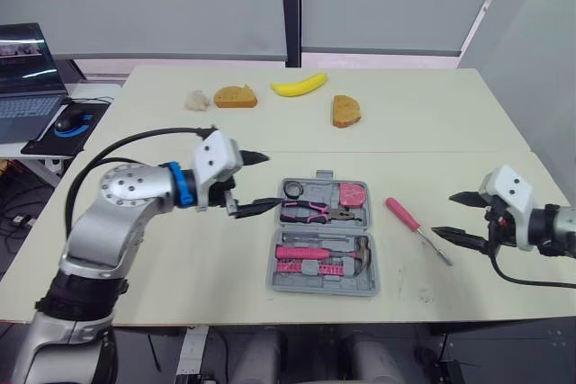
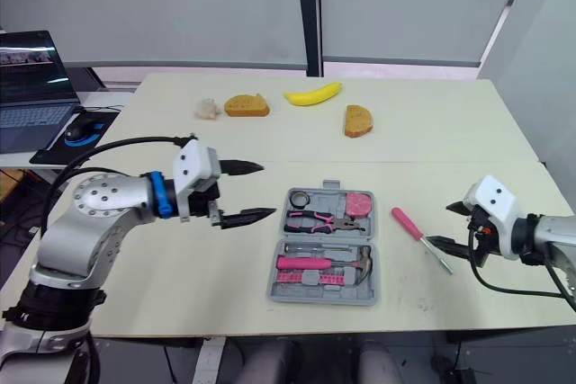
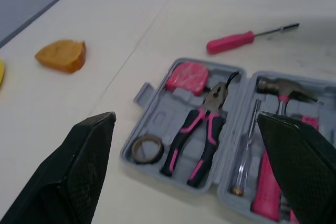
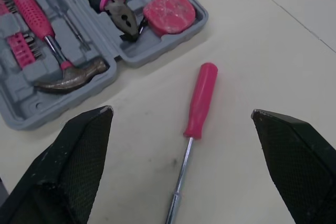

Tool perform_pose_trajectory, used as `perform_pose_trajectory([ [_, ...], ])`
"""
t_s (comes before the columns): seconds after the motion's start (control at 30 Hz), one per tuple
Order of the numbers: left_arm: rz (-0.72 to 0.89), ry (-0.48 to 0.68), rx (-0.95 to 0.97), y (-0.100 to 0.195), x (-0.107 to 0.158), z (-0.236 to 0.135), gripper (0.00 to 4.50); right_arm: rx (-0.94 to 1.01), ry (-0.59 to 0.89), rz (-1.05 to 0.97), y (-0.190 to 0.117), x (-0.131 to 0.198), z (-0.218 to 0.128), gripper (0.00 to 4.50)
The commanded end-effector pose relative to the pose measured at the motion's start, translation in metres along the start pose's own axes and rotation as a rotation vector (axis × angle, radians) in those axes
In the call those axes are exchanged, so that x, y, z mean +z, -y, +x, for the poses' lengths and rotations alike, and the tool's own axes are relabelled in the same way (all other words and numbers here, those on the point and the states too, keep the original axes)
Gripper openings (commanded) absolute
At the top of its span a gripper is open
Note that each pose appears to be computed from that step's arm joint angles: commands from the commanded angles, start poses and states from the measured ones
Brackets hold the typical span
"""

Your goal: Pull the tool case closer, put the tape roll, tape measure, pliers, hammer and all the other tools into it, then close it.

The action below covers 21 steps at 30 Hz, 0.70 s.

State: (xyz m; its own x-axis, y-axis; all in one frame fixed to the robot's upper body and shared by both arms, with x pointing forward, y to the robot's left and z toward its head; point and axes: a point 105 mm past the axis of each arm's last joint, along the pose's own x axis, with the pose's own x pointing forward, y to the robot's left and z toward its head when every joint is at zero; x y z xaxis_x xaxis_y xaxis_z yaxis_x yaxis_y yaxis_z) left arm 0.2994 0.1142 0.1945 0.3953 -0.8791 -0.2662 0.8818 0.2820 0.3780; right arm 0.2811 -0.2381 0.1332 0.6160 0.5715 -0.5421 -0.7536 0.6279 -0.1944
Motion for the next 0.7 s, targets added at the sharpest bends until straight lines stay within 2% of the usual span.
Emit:
perform_pose_trajectory([
  [0.03, 0.106, 0.102, -0.164, 0.03, 0.032, 0.022, 4.45, -0.033, 0.016, -0.028, 0.006, -0.004, 0.017, 4.5],
  [0.23, 0.139, 0.142, -0.257, 0.05, 0.035, 0.04, 4.45, -0.049, -0.006, -0.005, 0.011, -0.026, 0.044, 4.5],
  [0.7, 0.144, 0.121, -0.252, 0.05, 0.02, 0.045, 4.45, -0.122, -0.035, 0.072, 0.017, -0.058, 0.075, 4.5],
])
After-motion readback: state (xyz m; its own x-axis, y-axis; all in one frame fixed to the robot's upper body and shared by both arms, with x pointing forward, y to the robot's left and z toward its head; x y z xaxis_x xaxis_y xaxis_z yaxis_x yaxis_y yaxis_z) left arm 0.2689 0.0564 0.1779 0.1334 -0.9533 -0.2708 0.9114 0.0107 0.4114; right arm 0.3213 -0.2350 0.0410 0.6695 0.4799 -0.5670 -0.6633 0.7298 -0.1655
